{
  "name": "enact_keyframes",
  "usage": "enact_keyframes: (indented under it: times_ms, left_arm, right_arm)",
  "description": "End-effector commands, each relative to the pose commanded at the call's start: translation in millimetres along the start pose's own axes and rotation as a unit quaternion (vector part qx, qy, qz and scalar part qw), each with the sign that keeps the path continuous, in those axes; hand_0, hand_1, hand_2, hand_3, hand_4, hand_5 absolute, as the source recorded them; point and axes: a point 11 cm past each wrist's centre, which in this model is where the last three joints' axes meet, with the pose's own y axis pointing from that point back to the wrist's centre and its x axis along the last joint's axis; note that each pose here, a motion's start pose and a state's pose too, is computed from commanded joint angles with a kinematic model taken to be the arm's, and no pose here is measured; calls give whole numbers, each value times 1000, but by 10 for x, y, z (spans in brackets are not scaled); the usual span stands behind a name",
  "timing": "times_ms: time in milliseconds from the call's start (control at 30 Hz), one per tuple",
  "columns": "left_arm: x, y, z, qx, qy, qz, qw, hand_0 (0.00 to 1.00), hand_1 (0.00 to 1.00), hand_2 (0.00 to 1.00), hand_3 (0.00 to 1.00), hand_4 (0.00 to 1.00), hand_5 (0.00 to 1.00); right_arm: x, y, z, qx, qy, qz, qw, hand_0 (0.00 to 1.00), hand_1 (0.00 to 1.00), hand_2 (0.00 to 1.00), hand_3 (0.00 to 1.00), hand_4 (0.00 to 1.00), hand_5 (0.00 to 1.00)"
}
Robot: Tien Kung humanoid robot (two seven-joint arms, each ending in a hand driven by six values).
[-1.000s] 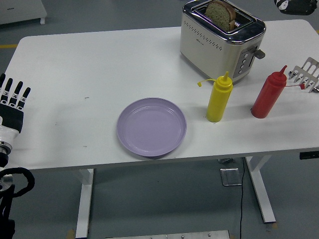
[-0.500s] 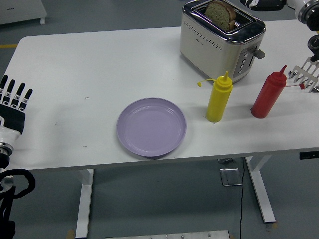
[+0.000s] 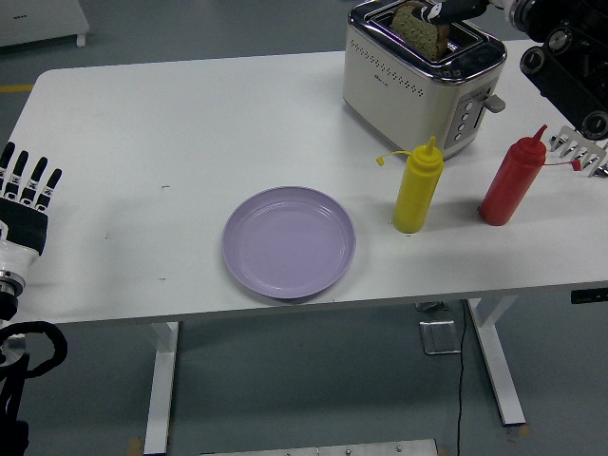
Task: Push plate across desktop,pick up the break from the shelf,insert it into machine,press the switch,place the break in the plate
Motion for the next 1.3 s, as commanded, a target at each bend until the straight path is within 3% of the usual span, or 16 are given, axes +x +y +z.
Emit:
enact_keyframes:
  times_ms: [267, 300, 467, 500, 867, 900, 1267, 1300]
  left_arm:
    - [5, 2, -20, 4, -3, 0, 1000, 854, 898, 977, 863, 645, 998]
    - [4, 1, -19, 4, -3, 0, 1000, 853, 897, 977, 857, 645, 998]
    - [7, -4, -9, 3, -4, 0, 1000, 853, 897, 977, 857, 645, 998]
    - [10, -4, -7, 3, -5, 1, 1000, 853, 897, 977, 852, 645, 998]
    - [-52, -29, 16, -2, -5, -6, 1000, 853, 895, 977, 844, 645, 998]
    - [-60, -32, 16, -2, -5, -7, 1000, 852, 896, 977, 841, 645, 998]
    - [-130, -53, 7, -1, -3, -13, 1000, 852, 896, 977, 843, 644, 998]
    - [-135, -54, 6, -1, -3, -14, 1000, 852, 896, 977, 839, 645, 998]
  right_arm:
    - [-97, -130, -33, -36, 47, -8, 998, 833, 803, 823, 851, 781, 476]
    - [-107, -142, -30, -40, 51, -9, 998, 758, 741, 763, 826, 774, 473]
    - [-147, -198, -62, -57, 65, -11, 996, 758, 741, 763, 826, 774, 473]
    - [-154, -206, -72, -60, 67, -12, 996, 699, 702, 717, 811, 771, 467]
    - [-236, -250, -252, -67, 77, -14, 995, 648, 647, 674, 787, 762, 455]
    - [-244, -252, -265, -68, 77, -14, 995, 579, 601, 632, 762, 744, 427]
    - [-367, -282, -273, -91, 63, -21, 994, 559, 584, 630, 754, 737, 419]
    - [-367, -282, -256, -93, 61, -20, 994, 505, 551, 602, 747, 715, 371]
